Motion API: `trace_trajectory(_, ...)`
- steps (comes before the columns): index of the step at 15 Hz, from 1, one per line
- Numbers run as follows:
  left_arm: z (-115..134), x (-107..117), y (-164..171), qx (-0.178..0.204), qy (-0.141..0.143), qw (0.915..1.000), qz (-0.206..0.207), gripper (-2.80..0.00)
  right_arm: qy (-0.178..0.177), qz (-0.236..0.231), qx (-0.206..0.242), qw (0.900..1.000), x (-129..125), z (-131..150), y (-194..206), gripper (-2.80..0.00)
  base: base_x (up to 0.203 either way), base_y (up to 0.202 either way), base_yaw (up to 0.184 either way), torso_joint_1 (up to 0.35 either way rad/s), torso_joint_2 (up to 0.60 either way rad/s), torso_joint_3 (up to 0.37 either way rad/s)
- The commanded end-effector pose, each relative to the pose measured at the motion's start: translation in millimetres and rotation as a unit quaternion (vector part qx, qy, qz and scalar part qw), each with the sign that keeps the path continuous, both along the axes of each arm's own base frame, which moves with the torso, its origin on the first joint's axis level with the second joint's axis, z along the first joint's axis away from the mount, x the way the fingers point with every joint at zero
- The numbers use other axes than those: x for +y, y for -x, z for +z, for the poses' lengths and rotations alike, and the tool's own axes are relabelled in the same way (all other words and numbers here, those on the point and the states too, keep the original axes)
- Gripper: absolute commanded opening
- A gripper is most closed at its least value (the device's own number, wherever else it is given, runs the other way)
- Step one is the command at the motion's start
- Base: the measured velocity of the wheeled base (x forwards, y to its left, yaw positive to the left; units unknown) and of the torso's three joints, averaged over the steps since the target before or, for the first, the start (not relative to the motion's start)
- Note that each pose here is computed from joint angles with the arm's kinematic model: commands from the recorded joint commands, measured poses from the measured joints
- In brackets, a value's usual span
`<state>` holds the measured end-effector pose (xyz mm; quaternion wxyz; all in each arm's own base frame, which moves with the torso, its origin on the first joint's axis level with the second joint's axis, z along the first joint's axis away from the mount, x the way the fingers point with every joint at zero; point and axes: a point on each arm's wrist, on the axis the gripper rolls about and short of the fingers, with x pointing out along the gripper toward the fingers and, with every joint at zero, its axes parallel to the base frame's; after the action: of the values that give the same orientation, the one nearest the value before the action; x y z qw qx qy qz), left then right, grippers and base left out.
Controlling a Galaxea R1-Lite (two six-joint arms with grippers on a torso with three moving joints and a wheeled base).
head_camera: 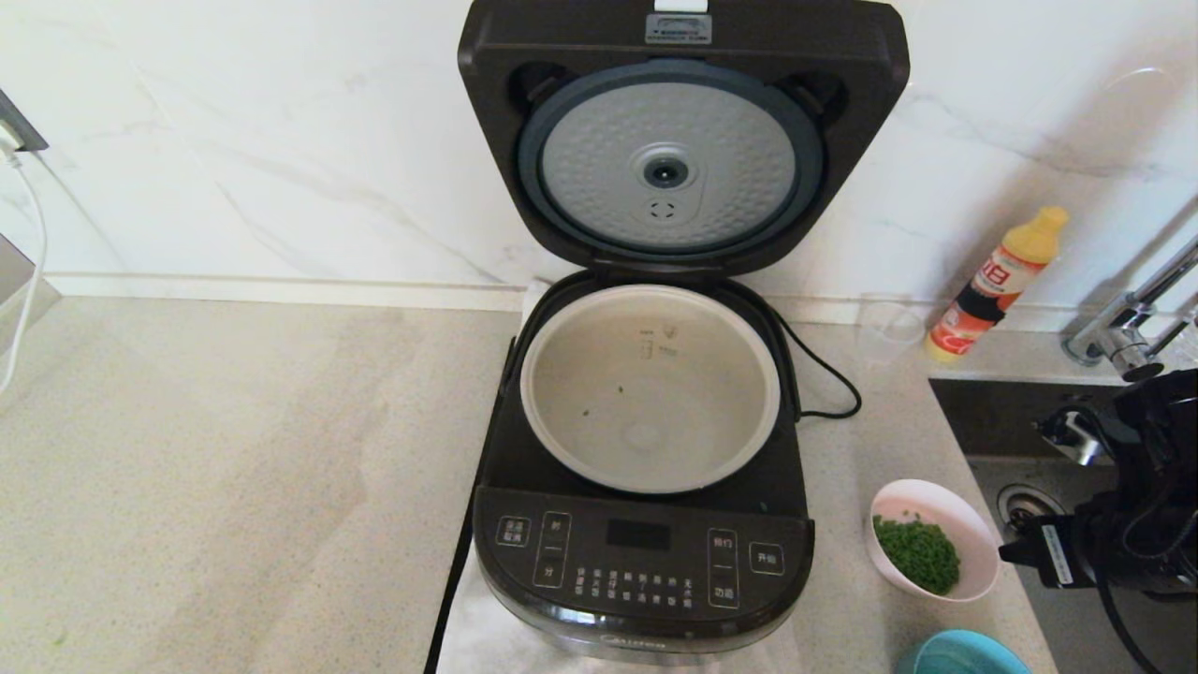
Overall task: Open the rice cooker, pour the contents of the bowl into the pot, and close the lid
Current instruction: Pour the chopped green onions from the bowl into the rice cooker
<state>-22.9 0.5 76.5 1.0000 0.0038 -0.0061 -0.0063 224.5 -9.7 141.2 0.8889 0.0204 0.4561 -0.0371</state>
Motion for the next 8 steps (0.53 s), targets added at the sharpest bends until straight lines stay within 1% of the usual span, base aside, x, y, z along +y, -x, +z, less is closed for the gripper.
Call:
trace_trajectory(1,-2.5,0.0,-0.7,0.005,0.0,1.0,0.0,-2.8,-0.001,-0.003,0.011,1.0,-1.1,-5.1,1.5,0.0,0.0,0.0,0.0,0.0,0.0,0.0)
trace_trajectory(4,-2.5,0.0,-0.7,0.005,0.0,1.0,0.0,-2.8,-0.003,-0.015,0.023,1.0,-6.6,-13.6,-2.6,0.0,0.0,0.0,0.0,0.0,0.0,0.0)
trace_trajectory(8,-2.5,0.0,-0.7,0.005,0.0,1.0,0.0,-2.8,-0.009,-0.04,0.014,0.999,-13.9,-29.3,-22.4,0.0,0.0,0.0,0.0,0.0,0.0,0.0)
